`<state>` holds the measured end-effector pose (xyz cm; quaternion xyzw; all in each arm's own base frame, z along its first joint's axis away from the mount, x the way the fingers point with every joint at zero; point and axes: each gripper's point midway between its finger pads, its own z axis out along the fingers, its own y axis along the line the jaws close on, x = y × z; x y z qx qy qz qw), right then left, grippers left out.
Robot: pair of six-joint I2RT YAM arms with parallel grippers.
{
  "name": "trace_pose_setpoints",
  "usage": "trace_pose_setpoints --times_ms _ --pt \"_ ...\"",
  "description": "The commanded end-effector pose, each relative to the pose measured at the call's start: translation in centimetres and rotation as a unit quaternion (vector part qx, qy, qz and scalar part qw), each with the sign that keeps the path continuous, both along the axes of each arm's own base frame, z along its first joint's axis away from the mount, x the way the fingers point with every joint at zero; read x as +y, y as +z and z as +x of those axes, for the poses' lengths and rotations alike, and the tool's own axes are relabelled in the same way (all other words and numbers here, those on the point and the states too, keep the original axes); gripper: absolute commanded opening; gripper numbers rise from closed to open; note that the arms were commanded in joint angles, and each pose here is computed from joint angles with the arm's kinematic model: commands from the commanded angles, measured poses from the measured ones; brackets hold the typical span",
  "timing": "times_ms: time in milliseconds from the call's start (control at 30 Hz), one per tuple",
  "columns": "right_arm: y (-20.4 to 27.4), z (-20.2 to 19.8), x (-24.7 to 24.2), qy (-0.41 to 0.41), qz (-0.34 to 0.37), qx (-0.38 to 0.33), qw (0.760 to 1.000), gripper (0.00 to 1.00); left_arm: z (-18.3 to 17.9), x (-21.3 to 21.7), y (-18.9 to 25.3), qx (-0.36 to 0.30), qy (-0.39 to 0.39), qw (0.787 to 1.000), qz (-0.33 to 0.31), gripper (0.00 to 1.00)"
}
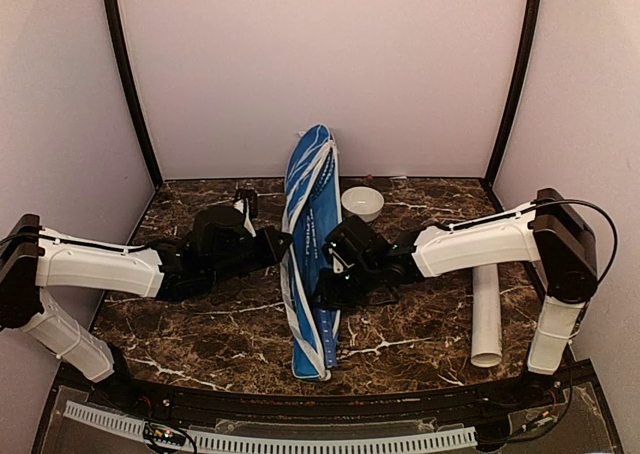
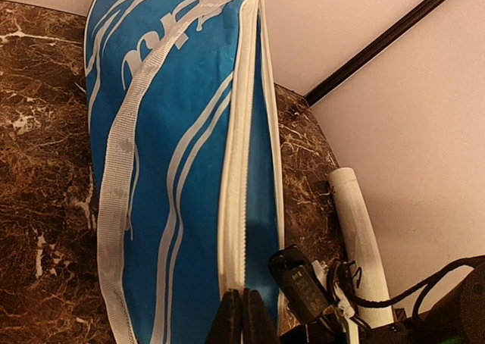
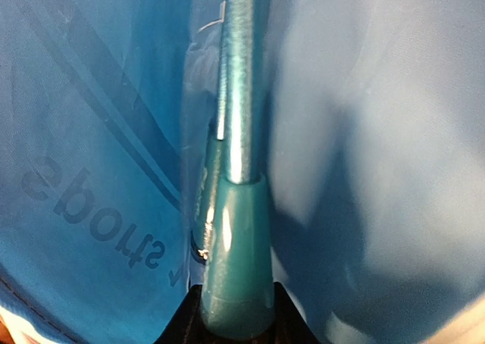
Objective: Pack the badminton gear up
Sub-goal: Place the racket in the racket bag, then adjust the racket bag at the center of the board.
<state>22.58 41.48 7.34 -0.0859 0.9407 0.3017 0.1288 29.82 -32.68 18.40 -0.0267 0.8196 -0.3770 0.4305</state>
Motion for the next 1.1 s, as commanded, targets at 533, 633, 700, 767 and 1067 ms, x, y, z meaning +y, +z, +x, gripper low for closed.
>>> trace_pose_setpoints --times_ms 533,633,700,767,1067 --pt "2.4 4.7 -5.6 -0.08 -0.027 -0.112 0.99 0.5 -1.2 1.2 -2.4 0.049 -0.049 0.998 0.013 0.0" --pt "1.2 3.5 -4.2 -0.034 -0.013 -0.094 0.995 0.49 -1.3 1.5 -2.3 0.048 -0.048 0.998 0.016 0.0" --pt "0.9 2.8 -2.8 -0.008 0.001 -0.096 0.995 0.48 -1.4 1.7 -2.4 0.049 -0.047 0.998 0.018 0.0" --pt "0.7 2.4 -1.6 0.012 0.009 -0.102 0.995 0.48 -1.5 1.9 -2.3 0.049 -0.046 0.998 0.02 0.0" --pt "0.2 4.5 2.4 0.036 0.025 -0.13 0.991 0.46 -2.5 3.0 -1.8 0.047 -0.05 0.997 0.023 0.0"
